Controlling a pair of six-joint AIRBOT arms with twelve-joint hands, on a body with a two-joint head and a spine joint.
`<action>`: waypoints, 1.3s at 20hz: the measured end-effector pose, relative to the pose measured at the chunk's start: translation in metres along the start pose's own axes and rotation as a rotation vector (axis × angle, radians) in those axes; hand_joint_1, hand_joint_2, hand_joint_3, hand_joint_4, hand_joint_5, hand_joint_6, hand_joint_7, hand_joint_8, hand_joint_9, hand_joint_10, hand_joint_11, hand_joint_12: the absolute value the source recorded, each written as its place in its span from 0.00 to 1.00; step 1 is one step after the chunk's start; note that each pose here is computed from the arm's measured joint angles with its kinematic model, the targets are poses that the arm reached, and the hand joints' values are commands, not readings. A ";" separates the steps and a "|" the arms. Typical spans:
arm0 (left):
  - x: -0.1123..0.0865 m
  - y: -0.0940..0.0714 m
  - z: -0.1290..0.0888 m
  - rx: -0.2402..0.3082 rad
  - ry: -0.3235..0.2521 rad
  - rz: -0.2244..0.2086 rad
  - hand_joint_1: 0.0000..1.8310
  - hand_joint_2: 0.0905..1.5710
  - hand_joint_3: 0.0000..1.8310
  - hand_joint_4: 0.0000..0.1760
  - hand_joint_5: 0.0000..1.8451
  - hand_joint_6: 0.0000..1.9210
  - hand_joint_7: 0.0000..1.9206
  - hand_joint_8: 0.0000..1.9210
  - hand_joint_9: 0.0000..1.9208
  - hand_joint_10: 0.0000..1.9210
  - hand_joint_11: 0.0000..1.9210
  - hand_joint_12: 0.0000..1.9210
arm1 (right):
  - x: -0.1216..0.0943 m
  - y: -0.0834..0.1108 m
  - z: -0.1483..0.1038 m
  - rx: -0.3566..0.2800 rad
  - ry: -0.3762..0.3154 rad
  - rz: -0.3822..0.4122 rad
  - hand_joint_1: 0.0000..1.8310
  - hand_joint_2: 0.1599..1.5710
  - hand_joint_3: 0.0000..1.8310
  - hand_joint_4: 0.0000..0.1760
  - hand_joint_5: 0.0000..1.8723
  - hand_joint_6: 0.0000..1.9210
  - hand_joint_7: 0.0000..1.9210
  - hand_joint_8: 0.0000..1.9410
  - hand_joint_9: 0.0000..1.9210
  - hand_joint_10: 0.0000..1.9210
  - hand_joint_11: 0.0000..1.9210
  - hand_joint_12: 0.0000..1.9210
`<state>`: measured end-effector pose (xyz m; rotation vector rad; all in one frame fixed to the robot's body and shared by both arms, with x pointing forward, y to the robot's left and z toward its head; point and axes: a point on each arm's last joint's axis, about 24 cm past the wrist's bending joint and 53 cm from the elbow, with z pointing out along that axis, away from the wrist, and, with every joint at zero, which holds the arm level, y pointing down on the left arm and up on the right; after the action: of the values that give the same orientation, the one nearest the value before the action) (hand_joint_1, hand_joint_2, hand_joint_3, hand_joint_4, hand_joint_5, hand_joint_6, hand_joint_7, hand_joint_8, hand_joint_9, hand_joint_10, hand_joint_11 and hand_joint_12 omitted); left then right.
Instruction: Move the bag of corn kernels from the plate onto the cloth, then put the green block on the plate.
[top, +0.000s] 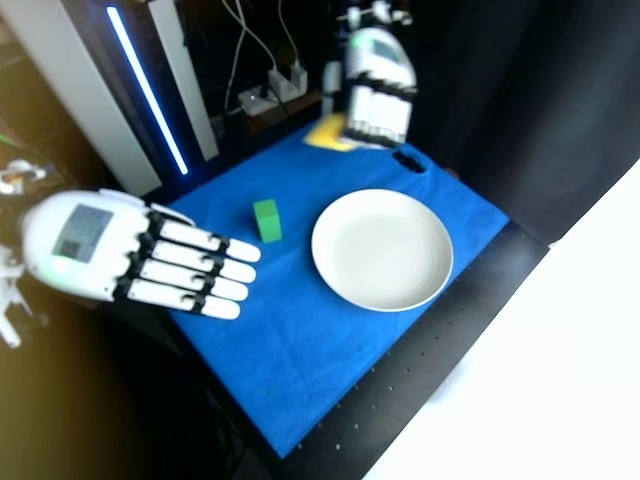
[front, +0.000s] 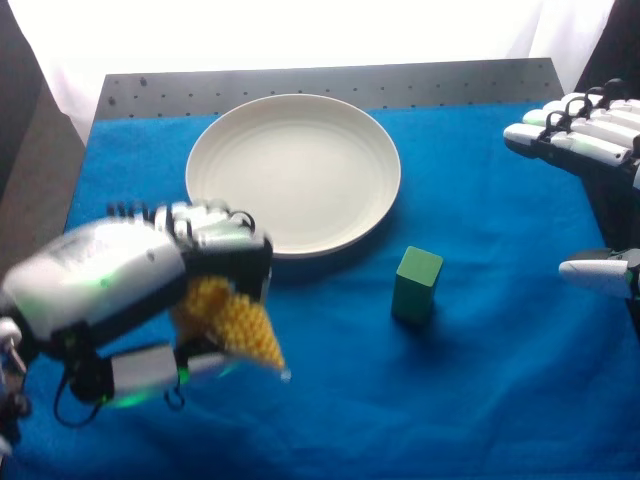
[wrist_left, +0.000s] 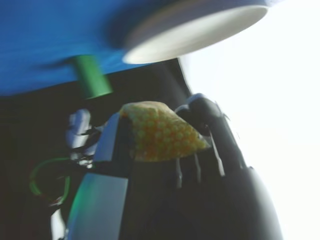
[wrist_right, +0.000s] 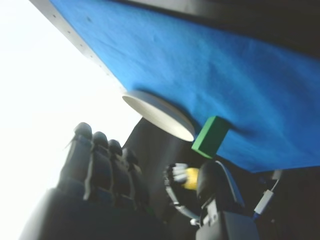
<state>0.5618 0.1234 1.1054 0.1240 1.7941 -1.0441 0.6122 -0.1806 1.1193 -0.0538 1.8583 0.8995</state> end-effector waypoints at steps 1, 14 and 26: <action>0.007 0.008 -0.001 -0.029 0.004 -0.041 0.52 0.83 0.00 0.00 0.12 0.57 0.06 0.43 0.07 0.63 0.07 0.85 | 0.000 0.000 0.000 0.000 0.000 0.001 0.31 0.75 0.00 0.00 0.00 0.00 0.00 0.00 0.00 0.00 0.00 0.00; -0.048 0.047 -0.026 -0.148 -0.237 -0.098 0.17 0.70 0.01 0.87 0.00 0.00 0.00 0.00 0.00 0.00 0.00 0.00 | 0.036 0.023 0.029 -0.116 0.091 0.097 0.38 0.70 0.01 0.00 0.00 0.00 0.02 0.01 0.06 0.02 0.00 0.22; -0.072 0.060 -0.062 -0.203 -0.390 -0.110 0.20 0.79 0.00 0.32 0.00 0.00 0.00 0.00 0.00 0.00 0.00 0.00 | 0.077 0.044 0.066 -0.147 0.200 0.033 0.46 0.68 0.00 0.00 0.13 0.01 0.22 0.01 0.26 0.07 0.00 0.76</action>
<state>0.5838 0.2297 1.1344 -0.2884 1.5490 -0.8846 0.6089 -0.0822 1.0685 -0.2108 1.9783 1.0853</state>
